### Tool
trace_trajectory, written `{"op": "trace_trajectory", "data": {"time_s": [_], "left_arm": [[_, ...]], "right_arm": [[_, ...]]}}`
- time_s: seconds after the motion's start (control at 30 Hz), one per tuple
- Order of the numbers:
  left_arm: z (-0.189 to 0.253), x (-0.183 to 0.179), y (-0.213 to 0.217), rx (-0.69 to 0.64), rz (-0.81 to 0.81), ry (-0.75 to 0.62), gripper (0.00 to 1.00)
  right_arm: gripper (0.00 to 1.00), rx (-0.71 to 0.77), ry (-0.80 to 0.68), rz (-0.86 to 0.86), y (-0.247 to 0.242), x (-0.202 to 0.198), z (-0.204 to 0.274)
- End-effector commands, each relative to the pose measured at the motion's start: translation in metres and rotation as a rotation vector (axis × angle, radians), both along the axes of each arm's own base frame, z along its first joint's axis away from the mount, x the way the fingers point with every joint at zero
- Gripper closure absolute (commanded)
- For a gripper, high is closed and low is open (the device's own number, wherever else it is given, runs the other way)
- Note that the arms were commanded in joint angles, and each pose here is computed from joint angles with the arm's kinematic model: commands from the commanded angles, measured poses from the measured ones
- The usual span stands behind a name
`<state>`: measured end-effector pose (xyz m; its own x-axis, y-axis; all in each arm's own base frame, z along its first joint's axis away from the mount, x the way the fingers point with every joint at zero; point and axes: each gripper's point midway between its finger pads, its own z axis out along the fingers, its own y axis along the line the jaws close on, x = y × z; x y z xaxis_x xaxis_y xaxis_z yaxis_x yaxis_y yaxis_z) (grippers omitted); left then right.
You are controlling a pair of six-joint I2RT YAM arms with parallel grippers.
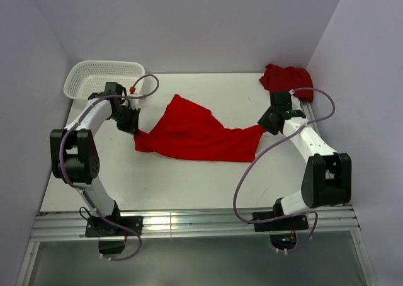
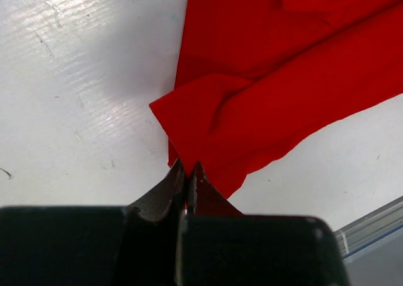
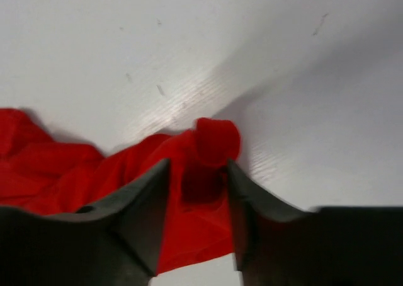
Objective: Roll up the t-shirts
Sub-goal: Flatten the tshirt
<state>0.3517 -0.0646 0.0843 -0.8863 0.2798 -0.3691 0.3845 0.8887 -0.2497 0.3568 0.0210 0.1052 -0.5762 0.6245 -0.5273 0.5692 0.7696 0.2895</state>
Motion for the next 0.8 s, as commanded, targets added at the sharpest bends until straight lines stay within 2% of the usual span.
{"op": "trace_trajectory", "data": {"time_s": [0.0, 0.07, 0.17, 0.37, 0.6, 0.7, 0.77], "left_arm": [[0.000, 0.004, -0.006, -0.005, -0.038, -0.038, 1.00], [-0.002, 0.003, -0.007, -0.006, -0.044, -0.033, 1.00], [-0.005, 0.002, -0.008, -0.005, -0.049, -0.029, 1.00], [-0.008, 0.000, -0.008, -0.002, -0.055, -0.025, 1.00], [-0.010, -0.002, -0.007, 0.000, -0.058, -0.023, 1.00], [-0.010, -0.002, -0.008, -0.001, -0.060, -0.024, 1.00], [-0.010, -0.003, -0.007, 0.002, -0.059, -0.022, 1.00]], "right_arm": [[0.46, 0.036, -0.108, 0.016, 0.006, 0.008, 0.022], [0.37, 0.039, -0.104, 0.011, 0.005, -0.003, 0.015], [0.36, 0.071, -0.109, 0.004, 0.010, -0.022, 0.003], [0.35, 0.111, -0.135, -0.002, 0.023, -0.048, -0.018], [0.35, 0.128, -0.097, 0.020, 0.032, -0.053, -0.043], [0.36, 0.133, -0.081, 0.026, 0.035, -0.050, -0.054], [0.41, 0.142, -0.064, 0.030, 0.037, -0.049, -0.061]]}}
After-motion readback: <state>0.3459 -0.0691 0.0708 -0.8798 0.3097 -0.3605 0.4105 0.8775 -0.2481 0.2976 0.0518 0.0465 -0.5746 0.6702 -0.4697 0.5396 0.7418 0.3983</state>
